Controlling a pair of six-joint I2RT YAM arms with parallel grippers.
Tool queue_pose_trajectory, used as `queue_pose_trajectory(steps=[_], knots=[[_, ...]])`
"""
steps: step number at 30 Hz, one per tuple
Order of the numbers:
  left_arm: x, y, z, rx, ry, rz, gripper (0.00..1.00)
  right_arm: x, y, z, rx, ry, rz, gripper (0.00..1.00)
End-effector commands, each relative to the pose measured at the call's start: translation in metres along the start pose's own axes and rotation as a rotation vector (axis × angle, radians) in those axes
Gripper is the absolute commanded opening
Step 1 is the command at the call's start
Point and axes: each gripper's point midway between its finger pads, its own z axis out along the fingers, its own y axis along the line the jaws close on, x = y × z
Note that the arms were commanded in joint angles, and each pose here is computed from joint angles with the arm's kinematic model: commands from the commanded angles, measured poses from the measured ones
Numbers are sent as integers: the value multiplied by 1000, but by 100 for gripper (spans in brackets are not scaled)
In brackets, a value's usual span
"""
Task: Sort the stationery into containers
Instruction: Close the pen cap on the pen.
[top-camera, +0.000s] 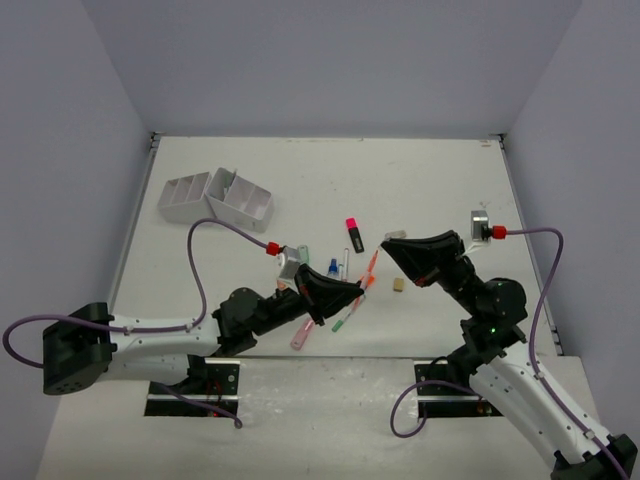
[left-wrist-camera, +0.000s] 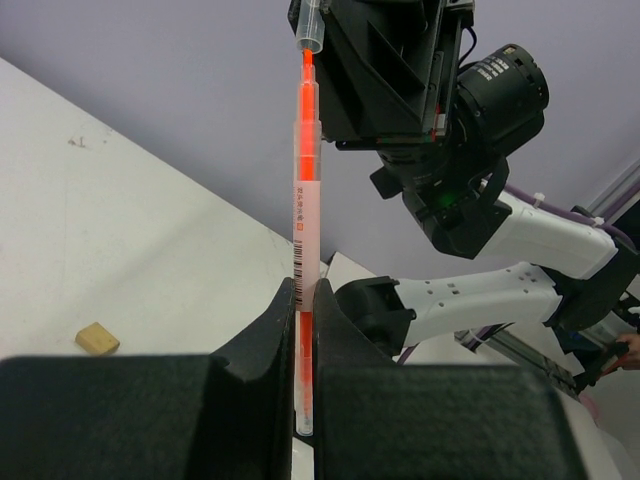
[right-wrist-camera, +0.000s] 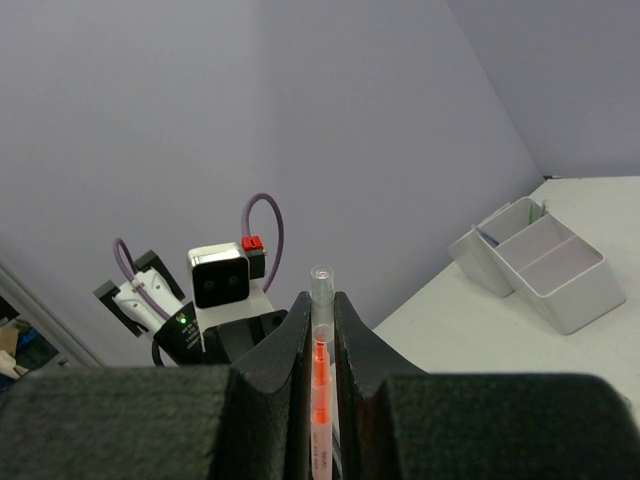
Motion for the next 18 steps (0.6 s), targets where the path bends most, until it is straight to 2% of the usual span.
queue_pose_trajectory(steps=[1,18], knots=[[-24,-14,10,47,-74,-5,0,-10,15,3,-44,-8,-41,0],[-33,-18,14,51,-92,9,0,10,4,-1,-39,64,-51,0]])
